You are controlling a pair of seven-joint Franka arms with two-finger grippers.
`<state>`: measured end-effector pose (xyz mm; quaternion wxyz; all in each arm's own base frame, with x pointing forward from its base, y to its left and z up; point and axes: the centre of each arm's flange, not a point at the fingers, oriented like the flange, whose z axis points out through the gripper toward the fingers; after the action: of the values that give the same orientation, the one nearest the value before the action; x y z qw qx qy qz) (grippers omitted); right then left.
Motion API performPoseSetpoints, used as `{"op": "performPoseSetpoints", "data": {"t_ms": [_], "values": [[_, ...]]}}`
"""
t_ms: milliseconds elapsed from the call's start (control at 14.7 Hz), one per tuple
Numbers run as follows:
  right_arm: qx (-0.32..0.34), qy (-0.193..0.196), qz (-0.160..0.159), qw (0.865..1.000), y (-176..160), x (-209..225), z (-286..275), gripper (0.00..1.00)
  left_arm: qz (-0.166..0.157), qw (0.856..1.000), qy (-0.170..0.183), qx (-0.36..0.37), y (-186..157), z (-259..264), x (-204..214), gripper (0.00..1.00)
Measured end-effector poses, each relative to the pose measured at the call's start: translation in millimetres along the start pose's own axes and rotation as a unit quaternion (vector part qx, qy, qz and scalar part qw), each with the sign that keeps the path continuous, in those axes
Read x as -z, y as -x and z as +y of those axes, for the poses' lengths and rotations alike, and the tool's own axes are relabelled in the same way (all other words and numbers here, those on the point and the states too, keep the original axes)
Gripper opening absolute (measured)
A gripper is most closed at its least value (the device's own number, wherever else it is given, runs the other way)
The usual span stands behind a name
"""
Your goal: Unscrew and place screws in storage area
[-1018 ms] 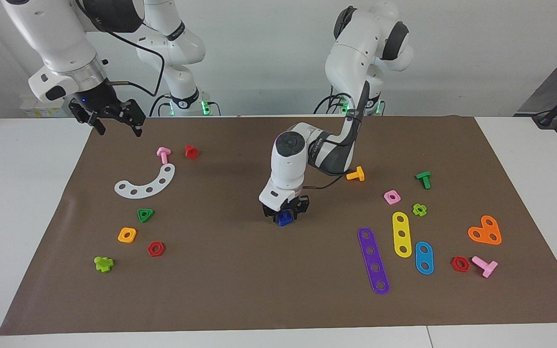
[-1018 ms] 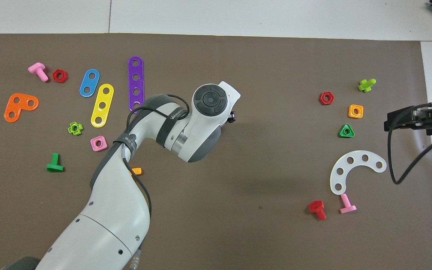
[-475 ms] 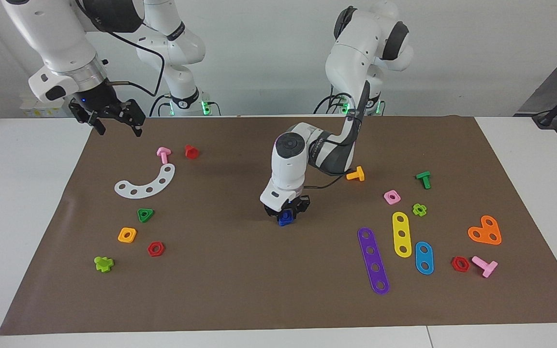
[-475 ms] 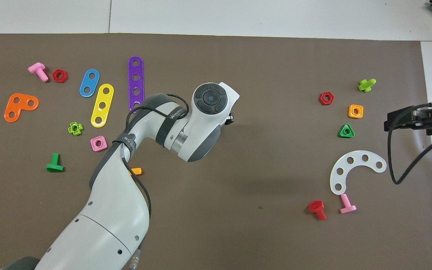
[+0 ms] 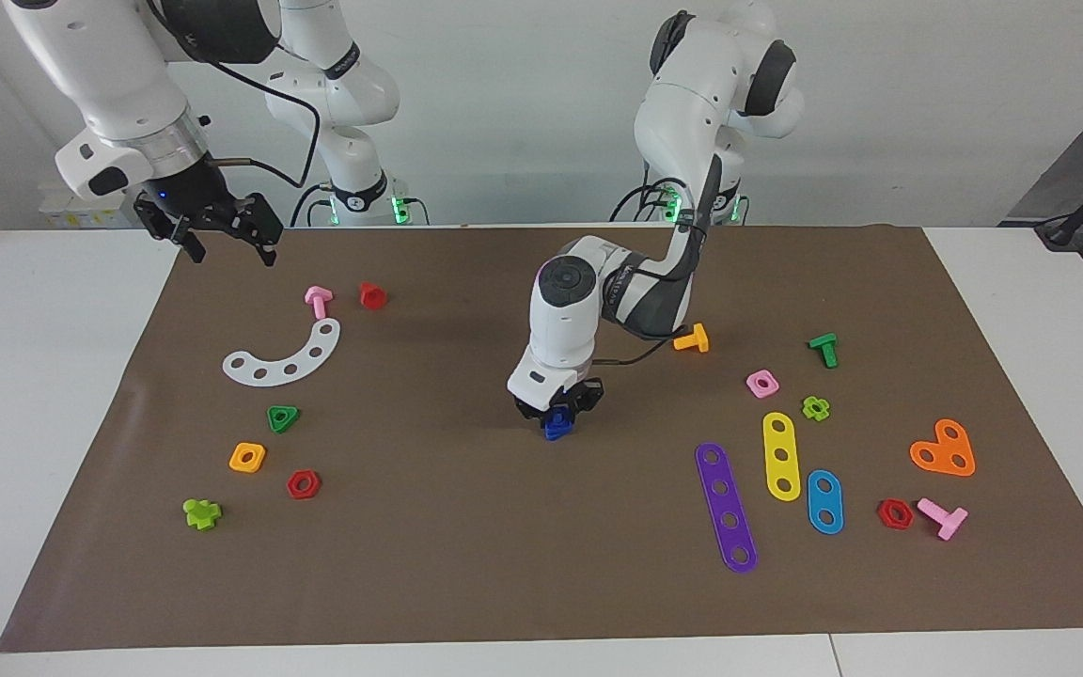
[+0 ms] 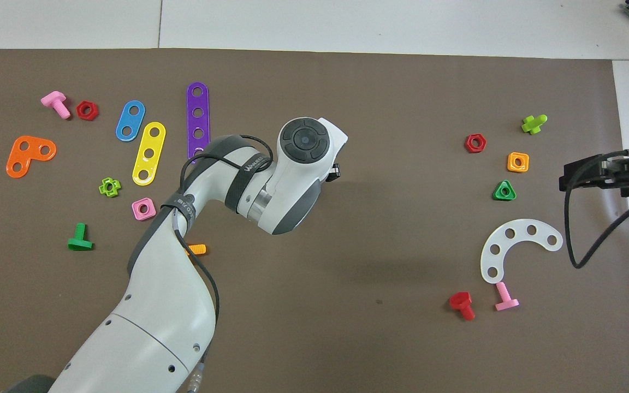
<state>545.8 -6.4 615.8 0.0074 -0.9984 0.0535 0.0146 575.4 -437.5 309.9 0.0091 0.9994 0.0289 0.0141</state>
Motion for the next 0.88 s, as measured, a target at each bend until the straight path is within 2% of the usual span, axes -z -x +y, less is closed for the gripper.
{"op": "performPoseSetpoints", "data": {"t_ms": [407,679,882], "values": [[0.000,0.000,0.000,1.000,0,0,0,1.00,-0.010,1.000,-0.004,0.003,-2,2,12,0.48],[0.000,0.000,0.000,1.000,0,0,0,1.00,-0.028,1.000,-0.006,0.011,-6,2,35,0.48],[0.000,0.000,0.000,1.000,0,0,0,1.00,-0.032,0.999,-0.004,0.028,-26,-21,64,0.48]]}}
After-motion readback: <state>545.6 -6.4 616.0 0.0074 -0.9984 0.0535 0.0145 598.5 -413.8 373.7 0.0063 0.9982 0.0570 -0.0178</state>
